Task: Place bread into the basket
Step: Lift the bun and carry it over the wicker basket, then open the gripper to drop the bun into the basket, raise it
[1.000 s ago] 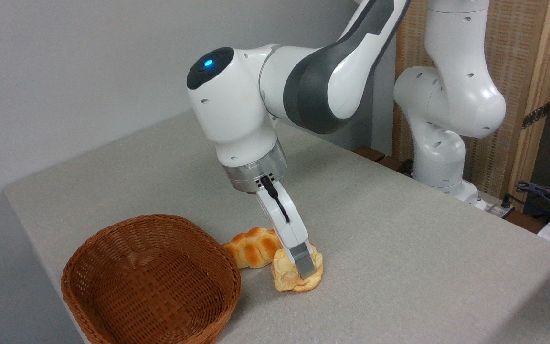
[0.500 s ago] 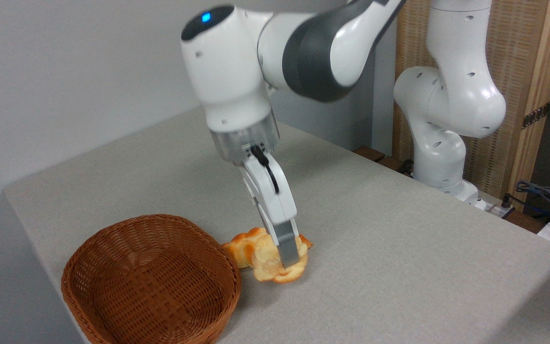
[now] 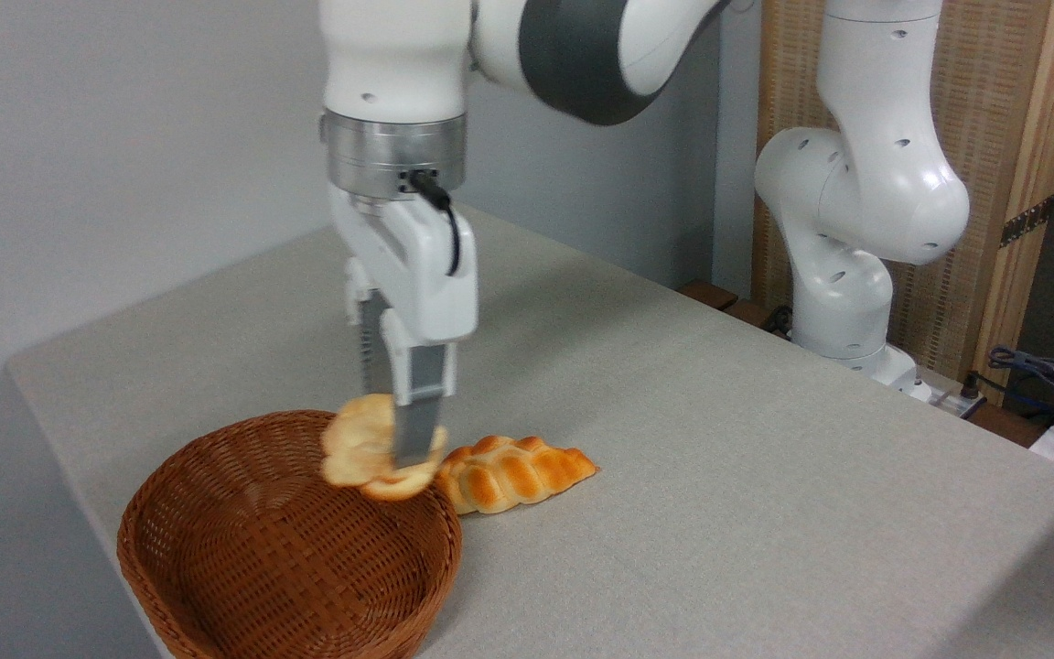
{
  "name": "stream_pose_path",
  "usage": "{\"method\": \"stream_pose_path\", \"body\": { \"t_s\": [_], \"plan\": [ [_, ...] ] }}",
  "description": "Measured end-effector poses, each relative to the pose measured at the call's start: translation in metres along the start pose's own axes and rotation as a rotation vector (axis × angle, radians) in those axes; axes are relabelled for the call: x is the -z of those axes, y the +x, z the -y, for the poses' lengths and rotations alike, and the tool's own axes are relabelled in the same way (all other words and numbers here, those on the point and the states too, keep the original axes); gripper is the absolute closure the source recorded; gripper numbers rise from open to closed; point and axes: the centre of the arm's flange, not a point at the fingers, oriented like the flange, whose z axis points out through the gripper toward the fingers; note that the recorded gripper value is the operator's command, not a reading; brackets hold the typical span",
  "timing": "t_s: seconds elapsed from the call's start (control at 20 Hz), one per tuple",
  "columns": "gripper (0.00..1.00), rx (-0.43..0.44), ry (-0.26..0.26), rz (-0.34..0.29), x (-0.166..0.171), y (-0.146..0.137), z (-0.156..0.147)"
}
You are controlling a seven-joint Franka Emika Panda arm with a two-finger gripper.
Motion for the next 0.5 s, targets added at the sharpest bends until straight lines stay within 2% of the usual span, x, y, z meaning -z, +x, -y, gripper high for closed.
{"method": "stream_pose_path", "body": {
  "t_s": [0.05, 0.15, 0.3, 0.5],
  "plan": [
    [0.21, 0.027, 0.030, -0.021, -0.005, 0.011, 0.000],
    [0.00, 0.068, 0.066, -0.050, -0.015, 0.027, 0.001],
    [0.00, 0.083, 0.092, -0.072, -0.018, 0.036, 0.001],
    [0.00, 0.082, 0.096, -0.074, -0.017, 0.037, 0.002]
  ]
}}
